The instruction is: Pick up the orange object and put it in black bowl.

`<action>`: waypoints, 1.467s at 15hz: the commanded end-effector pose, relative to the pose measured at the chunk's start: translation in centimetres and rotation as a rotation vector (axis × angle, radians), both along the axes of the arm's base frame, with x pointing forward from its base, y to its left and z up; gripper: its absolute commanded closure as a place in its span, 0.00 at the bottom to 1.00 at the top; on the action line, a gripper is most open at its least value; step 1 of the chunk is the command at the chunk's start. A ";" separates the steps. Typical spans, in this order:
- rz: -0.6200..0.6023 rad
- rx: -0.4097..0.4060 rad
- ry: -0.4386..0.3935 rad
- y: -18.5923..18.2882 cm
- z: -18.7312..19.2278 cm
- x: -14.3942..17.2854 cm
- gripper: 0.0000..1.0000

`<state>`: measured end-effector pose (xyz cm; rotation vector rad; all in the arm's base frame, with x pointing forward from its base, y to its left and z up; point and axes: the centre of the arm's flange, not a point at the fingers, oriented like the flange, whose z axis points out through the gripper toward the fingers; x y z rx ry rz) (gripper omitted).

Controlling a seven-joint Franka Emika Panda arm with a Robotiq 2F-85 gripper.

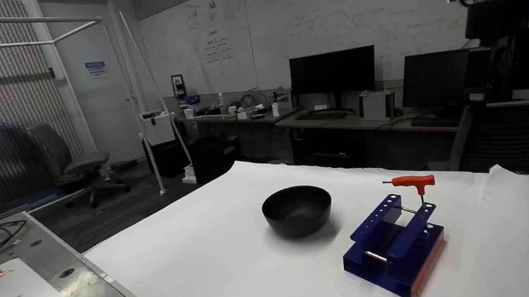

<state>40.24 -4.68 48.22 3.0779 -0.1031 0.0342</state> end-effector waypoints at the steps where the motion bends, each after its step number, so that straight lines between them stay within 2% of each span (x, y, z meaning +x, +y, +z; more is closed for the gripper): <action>1: 0.045 -0.073 0.092 1.7 -2.0 7.4 0.00; 6: 0.127 0.013 0.197 2.5 -7.7 12.4 0.00; 8: 0.130 0.063 0.241 2.5 -9.6 13.1 0.00; 11: 0.118 0.127 0.259 2.6 -11.8 13.5 0.00; 12: 0.121 0.143 0.261 2.7 -12.2 13.4 0.25; 13: 0.121 0.157 0.268 2.9 -12.6 13.3 0.25; 18: 0.121 0.153 0.308 2.9 -12.2 12.4 0.67; 22: 0.092 0.143 0.294 2.7 -11.7 12.3 0.94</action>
